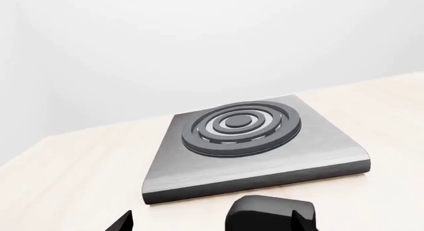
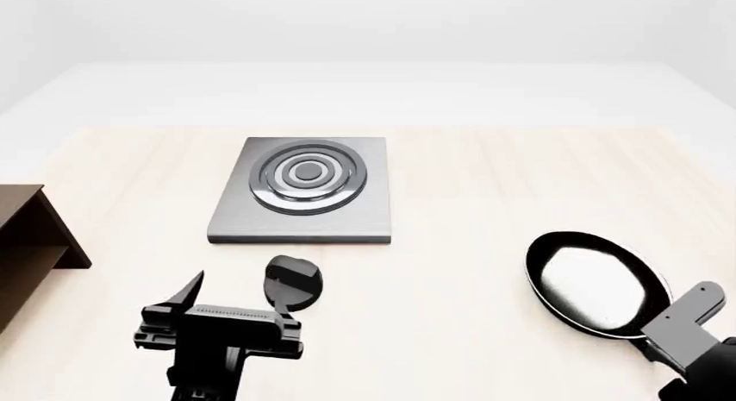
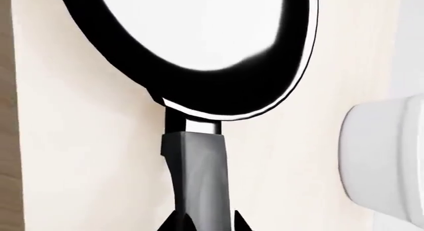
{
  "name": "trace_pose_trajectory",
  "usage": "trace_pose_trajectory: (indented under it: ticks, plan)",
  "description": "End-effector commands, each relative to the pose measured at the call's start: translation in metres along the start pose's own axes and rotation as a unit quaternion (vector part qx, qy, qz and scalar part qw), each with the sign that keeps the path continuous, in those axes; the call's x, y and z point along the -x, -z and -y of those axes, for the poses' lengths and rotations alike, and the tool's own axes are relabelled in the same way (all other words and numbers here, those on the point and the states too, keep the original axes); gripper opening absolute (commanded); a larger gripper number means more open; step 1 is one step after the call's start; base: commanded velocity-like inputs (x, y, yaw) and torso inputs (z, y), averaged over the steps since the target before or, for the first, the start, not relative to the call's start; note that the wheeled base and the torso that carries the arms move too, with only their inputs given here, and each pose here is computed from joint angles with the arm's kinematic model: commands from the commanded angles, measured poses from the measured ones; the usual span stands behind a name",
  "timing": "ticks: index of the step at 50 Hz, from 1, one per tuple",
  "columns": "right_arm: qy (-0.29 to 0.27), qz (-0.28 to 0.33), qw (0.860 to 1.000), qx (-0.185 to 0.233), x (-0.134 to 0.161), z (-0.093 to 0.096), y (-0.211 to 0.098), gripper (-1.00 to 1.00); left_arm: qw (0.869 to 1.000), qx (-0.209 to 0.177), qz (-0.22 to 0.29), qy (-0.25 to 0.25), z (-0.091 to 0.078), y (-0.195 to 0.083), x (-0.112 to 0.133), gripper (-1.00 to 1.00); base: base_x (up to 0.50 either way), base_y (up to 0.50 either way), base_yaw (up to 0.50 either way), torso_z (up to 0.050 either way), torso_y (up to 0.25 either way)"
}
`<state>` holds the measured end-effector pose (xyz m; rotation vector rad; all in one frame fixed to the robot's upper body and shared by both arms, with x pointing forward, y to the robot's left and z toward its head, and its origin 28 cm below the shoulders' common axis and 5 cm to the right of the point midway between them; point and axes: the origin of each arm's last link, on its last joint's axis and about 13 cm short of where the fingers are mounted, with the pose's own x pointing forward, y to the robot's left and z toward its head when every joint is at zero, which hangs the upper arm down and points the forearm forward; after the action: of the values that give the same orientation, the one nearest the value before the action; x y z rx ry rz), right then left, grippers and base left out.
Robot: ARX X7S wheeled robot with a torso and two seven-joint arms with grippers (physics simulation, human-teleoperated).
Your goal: Turn on the stove and put the frying pan on it.
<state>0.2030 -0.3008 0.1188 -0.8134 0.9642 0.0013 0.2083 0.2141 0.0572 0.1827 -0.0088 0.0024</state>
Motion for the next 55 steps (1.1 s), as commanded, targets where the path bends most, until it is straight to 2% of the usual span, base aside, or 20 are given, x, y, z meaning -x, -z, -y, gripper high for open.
trace_pose_trajectory:
  ticks: [1,5,7,24,31,44,55]
  plan:
    - [-0.026,0.017,0.999,0.013,-0.010,-0.009,-0.001,-1.00,1.000,-0.002,0.003,0.009,0.001,0.001,0.000,1.00,0.01,0.00,0.00,0.000,0.000]
    - [-0.021,0.027,0.999,0.015,-0.008,-0.006,-0.007,-1.00,1.000,-0.001,0.002,0.008,0.000,0.002,0.000,1.00,0.00,0.00,0.00,0.000,0.000]
    - [-0.019,0.028,0.999,0.031,-0.005,-0.004,-0.009,-1.00,1.000,-0.002,0.003,0.007,0.000,0.001,0.000,1.00,0.01,0.00,0.00,0.000,0.000]
    - [0.022,0.092,0.995,0.025,0.025,0.028,-0.043,-1.00,1.000,0.000,0.006,0.004,-0.002,-0.001,0.001,1.00,0.00,0.00,0.00,0.000,0.000]
    - [0.035,0.112,0.993,0.025,0.032,0.034,-0.053,-1.00,1.000,0.001,0.007,0.002,-0.003,0.000,0.001,1.00,0.00,0.00,0.00,0.000,0.000]
    - [0.070,0.175,0.982,0.013,0.053,0.054,-0.076,-1.00,1.000,0.003,0.007,0.000,-0.003,0.000,0.001,1.00,0.00,0.00,0.00,0.000,0.000]
    - [0.090,0.220,0.971,0.008,0.060,0.061,-0.095,-1.00,1.000,0.002,0.006,-0.001,-0.004,0.001,0.001,1.00,0.00,0.00,0.00,0.000,0.001]
